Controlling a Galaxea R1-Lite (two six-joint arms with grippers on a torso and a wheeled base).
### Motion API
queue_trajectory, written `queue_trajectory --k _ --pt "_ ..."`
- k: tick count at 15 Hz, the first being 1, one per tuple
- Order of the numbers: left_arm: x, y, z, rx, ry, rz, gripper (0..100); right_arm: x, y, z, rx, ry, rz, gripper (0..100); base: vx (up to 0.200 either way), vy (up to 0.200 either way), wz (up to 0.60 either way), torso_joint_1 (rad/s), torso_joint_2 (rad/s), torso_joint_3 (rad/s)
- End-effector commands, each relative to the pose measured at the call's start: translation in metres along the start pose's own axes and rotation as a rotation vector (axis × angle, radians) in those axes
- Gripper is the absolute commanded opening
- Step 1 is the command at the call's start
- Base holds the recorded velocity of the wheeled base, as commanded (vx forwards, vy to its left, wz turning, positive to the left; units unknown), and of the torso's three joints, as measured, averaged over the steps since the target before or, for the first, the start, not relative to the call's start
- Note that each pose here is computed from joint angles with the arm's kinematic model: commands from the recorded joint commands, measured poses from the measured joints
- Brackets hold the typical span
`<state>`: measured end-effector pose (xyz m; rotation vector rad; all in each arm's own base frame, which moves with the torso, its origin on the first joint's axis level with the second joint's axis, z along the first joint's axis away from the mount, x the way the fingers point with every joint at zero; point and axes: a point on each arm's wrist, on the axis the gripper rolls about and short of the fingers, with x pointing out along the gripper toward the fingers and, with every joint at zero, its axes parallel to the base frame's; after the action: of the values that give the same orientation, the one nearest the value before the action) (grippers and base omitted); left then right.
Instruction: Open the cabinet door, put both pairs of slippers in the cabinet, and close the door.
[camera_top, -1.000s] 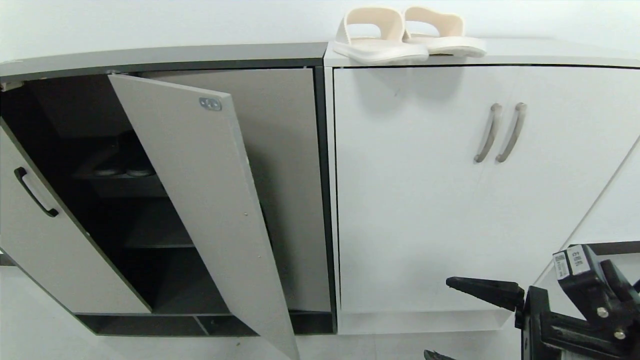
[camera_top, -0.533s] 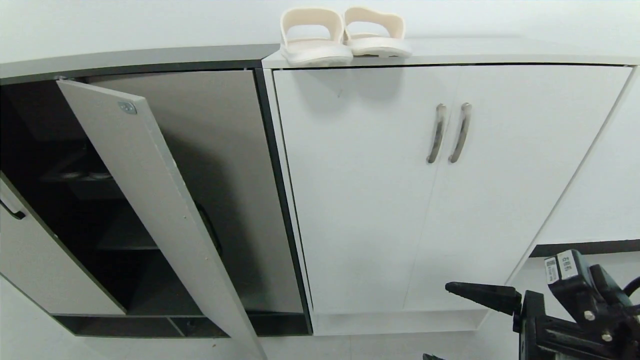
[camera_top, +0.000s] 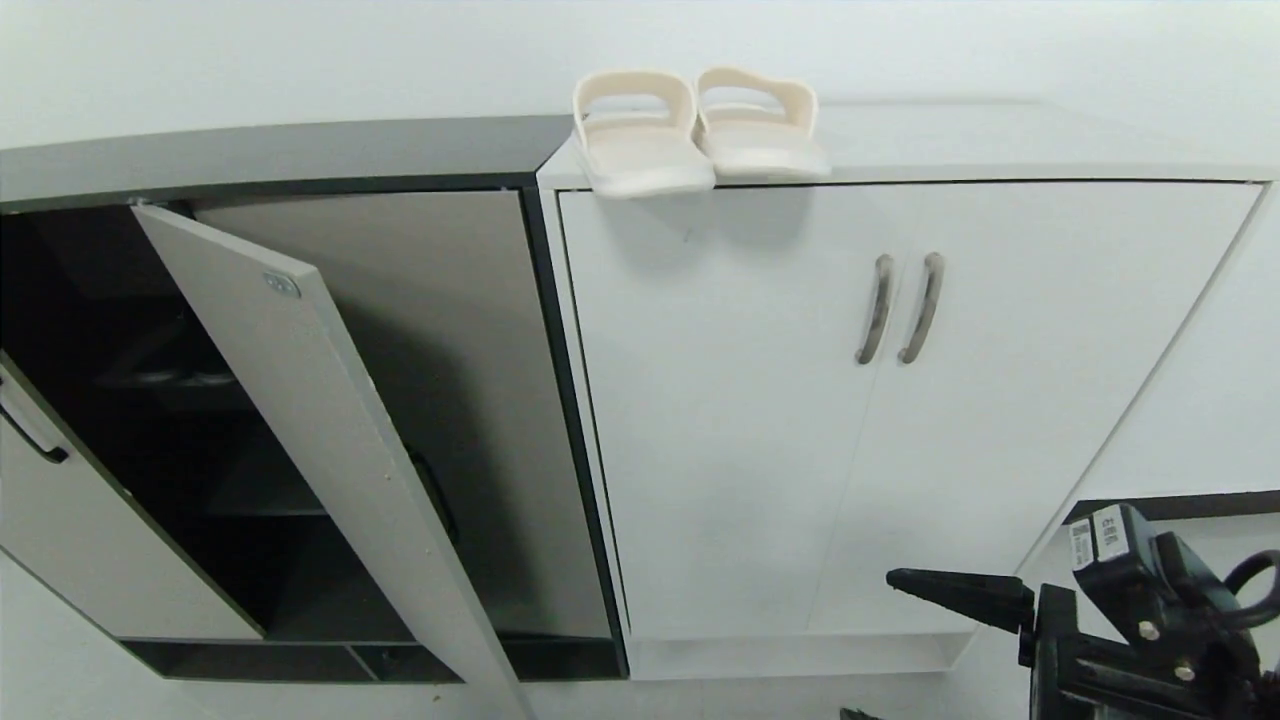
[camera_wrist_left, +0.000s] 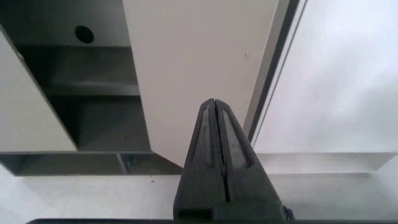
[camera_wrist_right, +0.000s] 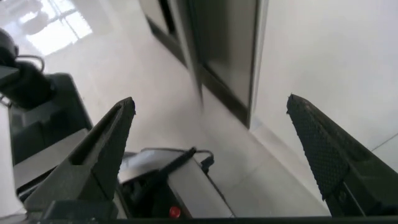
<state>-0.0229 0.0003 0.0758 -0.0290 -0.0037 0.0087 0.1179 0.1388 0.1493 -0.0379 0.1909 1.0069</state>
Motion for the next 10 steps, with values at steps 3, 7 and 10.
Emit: queue_trajectory --k 3,7,10 --pt "0.0001 0.0 -0.0003 0.0 0.004 0.001 0 0.0012 -0.0001 -0.0011 -0.005 0.007 0.001 100 0.0 0.0 0.0 0.165 -0.51 -0.29" --pt "0.0001 0.0 -0.0003 0.0 0.004 0.001 0 0.002 -0.0002 -0.0018 -0.005 0.012 0.001 100 0.0 0.0 0.0 0.181 -0.47 -0.286" --pt "0.0001 0.0 -0.0003 -0.002 0.004 0.001 0 0.0021 -0.0003 -0.0026 -0.012 0.016 0.001 100 0.0 0.0 0.0 0.199 -0.47 -0.279"
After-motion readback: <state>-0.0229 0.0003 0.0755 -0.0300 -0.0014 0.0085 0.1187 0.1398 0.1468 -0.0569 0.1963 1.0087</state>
